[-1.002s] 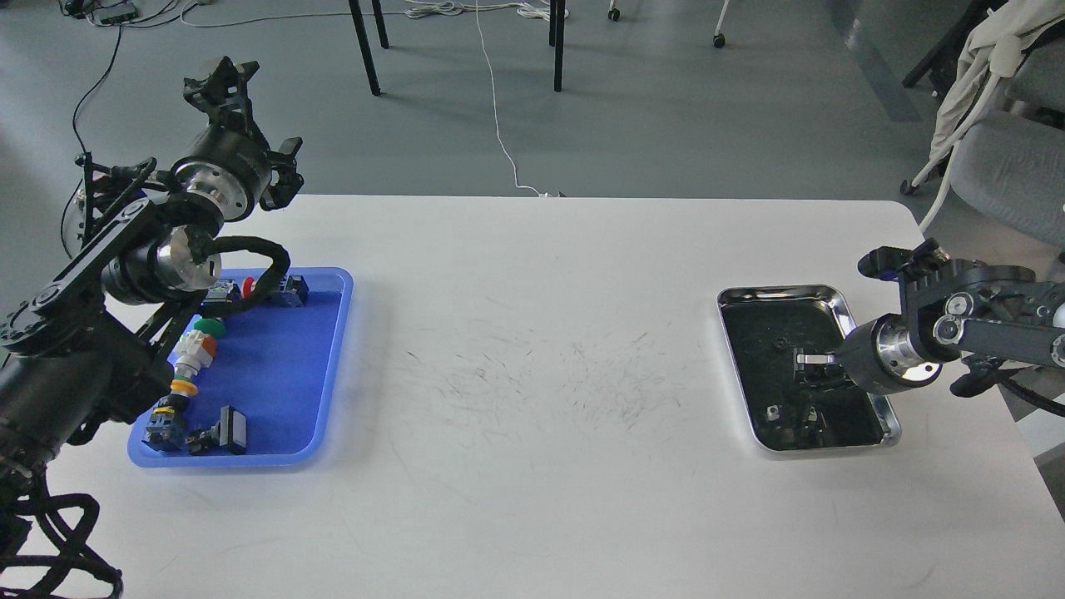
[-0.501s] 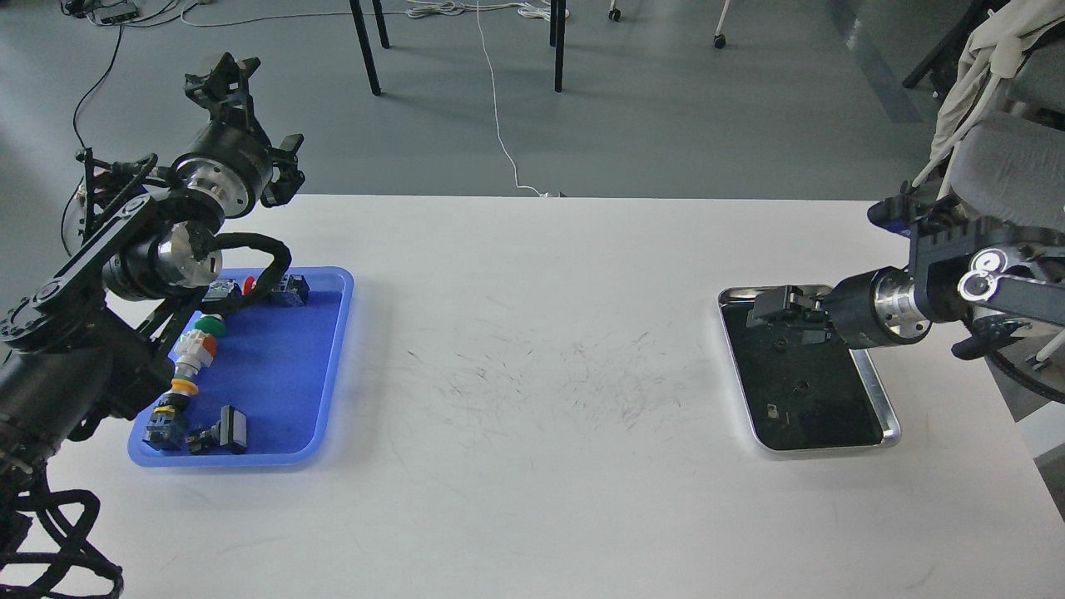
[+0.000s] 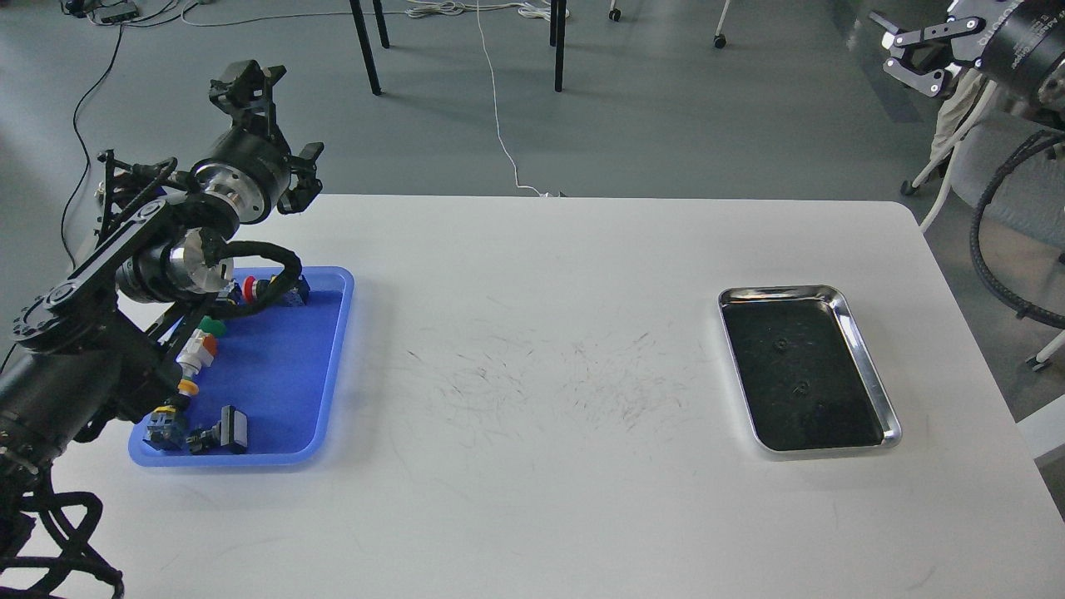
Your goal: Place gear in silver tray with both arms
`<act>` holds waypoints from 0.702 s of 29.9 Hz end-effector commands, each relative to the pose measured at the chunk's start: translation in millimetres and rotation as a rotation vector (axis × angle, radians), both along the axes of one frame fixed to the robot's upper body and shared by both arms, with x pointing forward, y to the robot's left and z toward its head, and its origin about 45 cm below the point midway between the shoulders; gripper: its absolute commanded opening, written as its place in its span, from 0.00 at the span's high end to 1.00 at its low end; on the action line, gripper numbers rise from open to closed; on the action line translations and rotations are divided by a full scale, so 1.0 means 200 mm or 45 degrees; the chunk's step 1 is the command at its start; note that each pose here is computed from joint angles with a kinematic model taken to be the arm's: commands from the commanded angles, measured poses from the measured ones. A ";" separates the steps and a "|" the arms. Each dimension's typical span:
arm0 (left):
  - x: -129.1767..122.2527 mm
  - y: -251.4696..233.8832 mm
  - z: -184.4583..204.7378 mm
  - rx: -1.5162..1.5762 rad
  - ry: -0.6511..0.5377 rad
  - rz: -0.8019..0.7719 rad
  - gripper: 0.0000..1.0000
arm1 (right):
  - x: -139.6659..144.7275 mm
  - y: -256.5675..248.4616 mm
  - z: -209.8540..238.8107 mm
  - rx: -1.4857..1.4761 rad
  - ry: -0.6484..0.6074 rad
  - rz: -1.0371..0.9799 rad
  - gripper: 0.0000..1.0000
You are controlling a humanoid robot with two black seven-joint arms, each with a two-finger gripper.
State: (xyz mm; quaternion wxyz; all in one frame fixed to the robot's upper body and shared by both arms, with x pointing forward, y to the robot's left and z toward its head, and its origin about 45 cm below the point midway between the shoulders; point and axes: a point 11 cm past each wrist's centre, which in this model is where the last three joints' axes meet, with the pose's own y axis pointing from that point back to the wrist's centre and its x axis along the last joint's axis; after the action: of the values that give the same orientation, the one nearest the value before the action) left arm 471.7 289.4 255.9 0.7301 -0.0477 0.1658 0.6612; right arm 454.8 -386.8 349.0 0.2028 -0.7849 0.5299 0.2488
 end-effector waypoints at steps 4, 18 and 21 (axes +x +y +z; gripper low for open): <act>0.01 -0.01 -0.16 -0.107 0.092 0.040 0.02 | -0.16 0.17 -0.59 0.350 0.186 -0.016 0.02; 0.04 0.04 -0.14 -0.285 0.072 0.144 0.02 | -0.17 0.22 -0.63 0.332 0.275 0.048 0.01; 0.04 0.04 -0.14 -0.291 0.066 0.147 0.02 | -0.17 0.21 -0.62 0.339 0.264 0.043 0.01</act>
State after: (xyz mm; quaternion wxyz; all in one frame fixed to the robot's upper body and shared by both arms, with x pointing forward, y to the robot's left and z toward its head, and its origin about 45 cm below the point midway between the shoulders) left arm 480.2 297.2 228.0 0.6775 -0.1188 0.2559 0.6792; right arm 420.3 -343.2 222.5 0.2403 -0.7302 0.4970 0.4026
